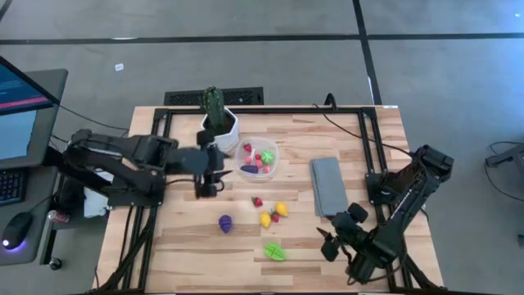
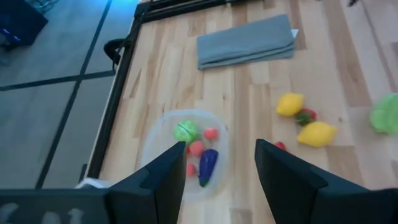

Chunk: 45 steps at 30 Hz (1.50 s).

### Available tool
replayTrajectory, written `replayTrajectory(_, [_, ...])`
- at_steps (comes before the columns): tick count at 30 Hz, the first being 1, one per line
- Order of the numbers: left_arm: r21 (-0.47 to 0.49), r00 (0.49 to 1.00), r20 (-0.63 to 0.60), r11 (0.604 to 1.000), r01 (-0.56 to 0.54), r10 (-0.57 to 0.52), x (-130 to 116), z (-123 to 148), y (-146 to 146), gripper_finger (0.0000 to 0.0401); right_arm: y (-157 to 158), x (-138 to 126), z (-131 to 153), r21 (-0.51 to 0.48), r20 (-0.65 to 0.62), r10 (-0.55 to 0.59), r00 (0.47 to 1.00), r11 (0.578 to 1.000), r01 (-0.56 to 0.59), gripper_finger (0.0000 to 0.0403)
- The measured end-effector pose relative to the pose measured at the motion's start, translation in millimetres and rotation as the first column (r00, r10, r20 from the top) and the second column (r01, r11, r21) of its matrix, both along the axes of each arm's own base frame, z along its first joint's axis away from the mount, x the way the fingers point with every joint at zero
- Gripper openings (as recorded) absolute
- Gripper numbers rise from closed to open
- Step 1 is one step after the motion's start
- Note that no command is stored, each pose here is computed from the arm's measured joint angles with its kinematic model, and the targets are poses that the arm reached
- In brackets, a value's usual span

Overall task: Pick and placing Produce into tupperware
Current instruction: Put the blueberry into the transparent bin

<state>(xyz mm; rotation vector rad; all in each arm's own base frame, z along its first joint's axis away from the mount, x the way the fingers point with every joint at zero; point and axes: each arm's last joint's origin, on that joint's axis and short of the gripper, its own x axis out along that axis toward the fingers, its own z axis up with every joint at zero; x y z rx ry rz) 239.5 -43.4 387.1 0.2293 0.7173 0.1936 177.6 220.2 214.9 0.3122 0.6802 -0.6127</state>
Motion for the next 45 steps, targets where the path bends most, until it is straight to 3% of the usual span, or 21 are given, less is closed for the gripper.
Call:
replayTrajectory(14, [0.02,0.994,-0.022,0.994,-0.108,0.109,-41,-14,-58,0.0183,-15,20,0,-0.006,-0.004,-0.067,0.998,0.998,0.067,0.026])
replayTrajectory(24, [-0.082,0.987,-0.02,0.984,-0.16,0.159,-61,-67,-82,0.0183,-17,25,0,0.002,0.002,-0.064,0.998,0.998,0.064,0.026])
replayTrajectory(32, [-0.097,0.99,-0.053,0.986,-0.133,0.128,-72,-101,-95,0.0183,-19,36,1,0.002,0.008,-0.036,0.999,0.999,0.036,0.026])
replayTrajectory(35, [-0.115,0.991,-0.097,0.988,-0.108,0.097,-73,-114,-97,0.0183,-21,40,1,-0.002,0.007,-0.028,1.0,1.0,0.028,0.026])
replayTrajectory(38, [-0.107,0.979,-0.205,0.994,-0.005,-0.017,-75,-126,-98,0.0183,-23,43,1,-0.011,-0.001,-0.02,1.0,1.0,0.02,0.026])
replayTrajectory(41, [-0.062,0.936,-0.308,0.986,0.157,-0.168,-78,-131,-98,0.0183,-24,45,1,-0.016,-0.008,-0.016,1.0,1.0,0.016,0.026])
replayTrajectory(45, [0.007,0.871,-0.388,0.944,0.33,-0.302,-74,-131,-93,0.0183,-24,46,1,-0.004,0.002,-0.02,1.0,1.0,0.02,0.026])
